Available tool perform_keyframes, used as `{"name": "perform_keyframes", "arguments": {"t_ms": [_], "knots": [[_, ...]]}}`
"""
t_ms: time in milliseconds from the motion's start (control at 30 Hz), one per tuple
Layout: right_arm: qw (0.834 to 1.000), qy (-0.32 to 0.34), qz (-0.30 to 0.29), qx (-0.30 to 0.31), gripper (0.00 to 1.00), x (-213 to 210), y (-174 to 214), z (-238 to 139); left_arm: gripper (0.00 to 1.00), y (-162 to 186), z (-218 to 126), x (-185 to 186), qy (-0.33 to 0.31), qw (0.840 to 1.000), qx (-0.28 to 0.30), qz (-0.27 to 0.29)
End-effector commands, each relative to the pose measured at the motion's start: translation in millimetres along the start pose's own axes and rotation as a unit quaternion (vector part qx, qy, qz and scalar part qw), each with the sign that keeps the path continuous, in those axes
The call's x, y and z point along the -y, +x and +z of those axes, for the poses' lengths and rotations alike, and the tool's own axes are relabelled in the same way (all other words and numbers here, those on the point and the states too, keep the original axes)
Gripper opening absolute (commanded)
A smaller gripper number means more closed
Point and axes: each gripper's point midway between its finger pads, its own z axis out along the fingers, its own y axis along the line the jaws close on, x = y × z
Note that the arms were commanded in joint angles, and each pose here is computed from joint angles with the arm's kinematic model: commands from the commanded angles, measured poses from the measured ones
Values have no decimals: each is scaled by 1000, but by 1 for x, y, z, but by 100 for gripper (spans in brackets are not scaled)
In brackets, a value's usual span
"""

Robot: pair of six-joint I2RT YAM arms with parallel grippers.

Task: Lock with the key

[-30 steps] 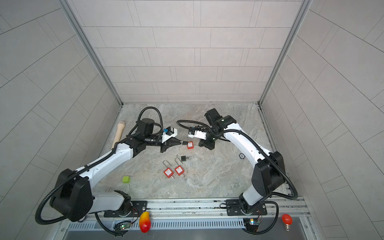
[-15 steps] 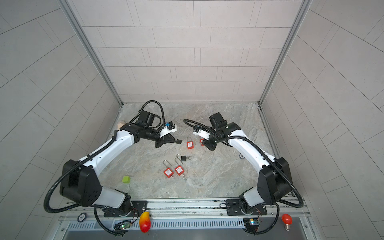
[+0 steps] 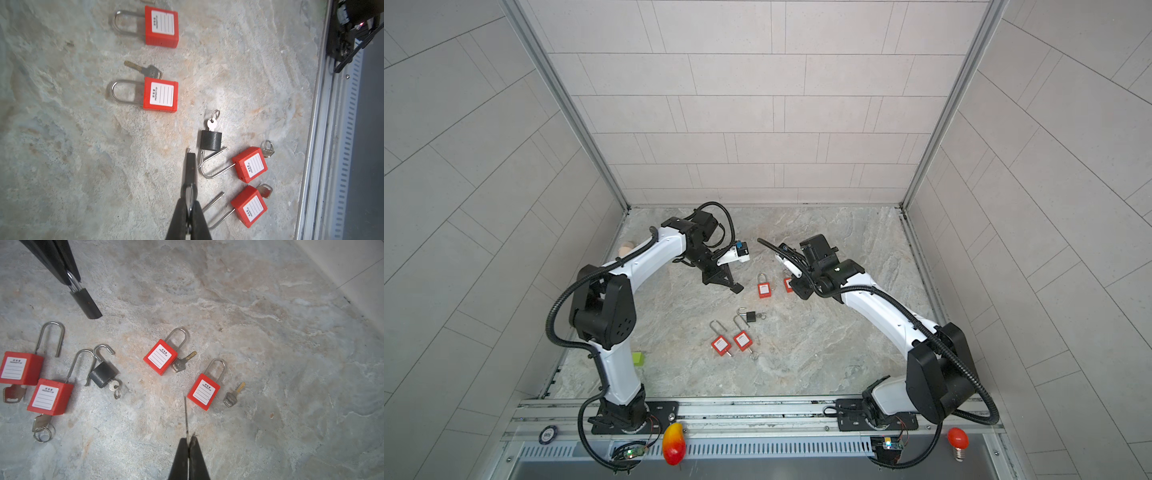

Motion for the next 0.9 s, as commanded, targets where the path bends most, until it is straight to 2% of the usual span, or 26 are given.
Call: {"name": "perform_keyframes", "arguments": {"t_ms": [0,333,700,867], "knots": [[999,37,26,14,0,9,-3,-6,0,18,0,10,36,998,-56,-8],[999,32,39,14,0,6,2,0,0,24,23,-7,53,991,-125,-15],[999,14,50,5,0,-15,10,12,0,23,43,-12,57,985,-160,-11],[998,6,59,5,0,-21,10,18,4,21,52,-18,37,983,-180,2]]}}
